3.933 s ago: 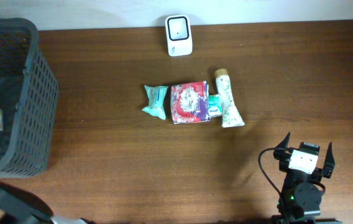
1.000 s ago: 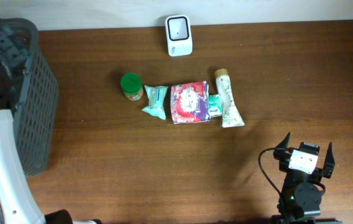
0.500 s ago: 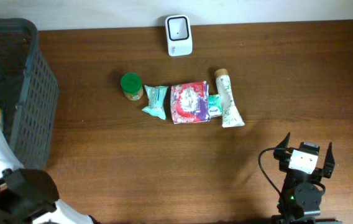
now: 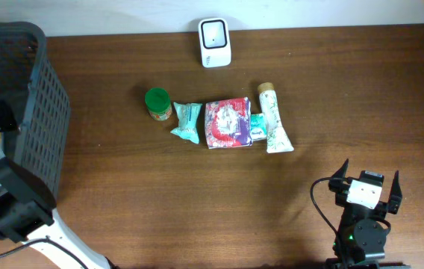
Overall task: Scan the item barcode
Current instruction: 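Return the left gripper to the basket and grasp the orange tissue pack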
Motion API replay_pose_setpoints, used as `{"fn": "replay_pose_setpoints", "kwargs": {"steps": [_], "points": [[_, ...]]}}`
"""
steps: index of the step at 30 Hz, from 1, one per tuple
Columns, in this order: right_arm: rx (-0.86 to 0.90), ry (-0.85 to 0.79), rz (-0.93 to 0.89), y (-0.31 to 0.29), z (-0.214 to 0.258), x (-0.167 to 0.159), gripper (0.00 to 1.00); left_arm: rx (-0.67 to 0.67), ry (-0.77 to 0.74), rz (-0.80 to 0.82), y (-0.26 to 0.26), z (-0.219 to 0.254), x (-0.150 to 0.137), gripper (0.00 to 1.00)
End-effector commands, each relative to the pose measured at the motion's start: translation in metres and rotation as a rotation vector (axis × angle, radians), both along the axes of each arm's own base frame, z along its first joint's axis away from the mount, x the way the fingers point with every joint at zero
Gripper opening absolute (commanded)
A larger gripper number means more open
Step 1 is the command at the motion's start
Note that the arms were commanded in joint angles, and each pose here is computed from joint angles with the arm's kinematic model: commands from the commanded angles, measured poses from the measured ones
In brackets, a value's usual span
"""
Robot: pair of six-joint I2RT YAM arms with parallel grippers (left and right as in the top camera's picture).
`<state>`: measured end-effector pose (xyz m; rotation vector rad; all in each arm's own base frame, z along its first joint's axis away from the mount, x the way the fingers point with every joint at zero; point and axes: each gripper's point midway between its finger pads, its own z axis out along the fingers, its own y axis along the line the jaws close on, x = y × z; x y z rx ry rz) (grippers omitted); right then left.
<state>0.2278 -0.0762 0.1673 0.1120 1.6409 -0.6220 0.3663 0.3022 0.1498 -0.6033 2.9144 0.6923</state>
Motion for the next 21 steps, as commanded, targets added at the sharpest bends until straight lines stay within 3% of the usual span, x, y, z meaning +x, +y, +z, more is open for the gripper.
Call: {"fn": "replay_pose_setpoints", "kwargs": {"steps": [1, 14, 18, 21], "points": [[0.001, 0.004, -0.015, -0.003, -0.003, -0.001, 0.99, 0.037, 0.085, 0.009, 0.013, -0.02, -0.005, 0.72], [0.001, 0.004, -0.015, -0.003, -0.003, -0.001, 0.99, 0.025, 0.135, -0.064, 0.025, -0.078, 0.016, 0.67], [0.001, 0.004, -0.015, -0.003, -0.003, -0.001, 0.99, 0.044, 0.108, -0.062, 0.031, -0.084, 0.024, 0.62], [0.001, 0.004, -0.015, -0.003, -0.003, -0.001, 0.99, 0.05, 0.099, -0.06, 0.033, -0.085, 0.026, 0.5]]}}
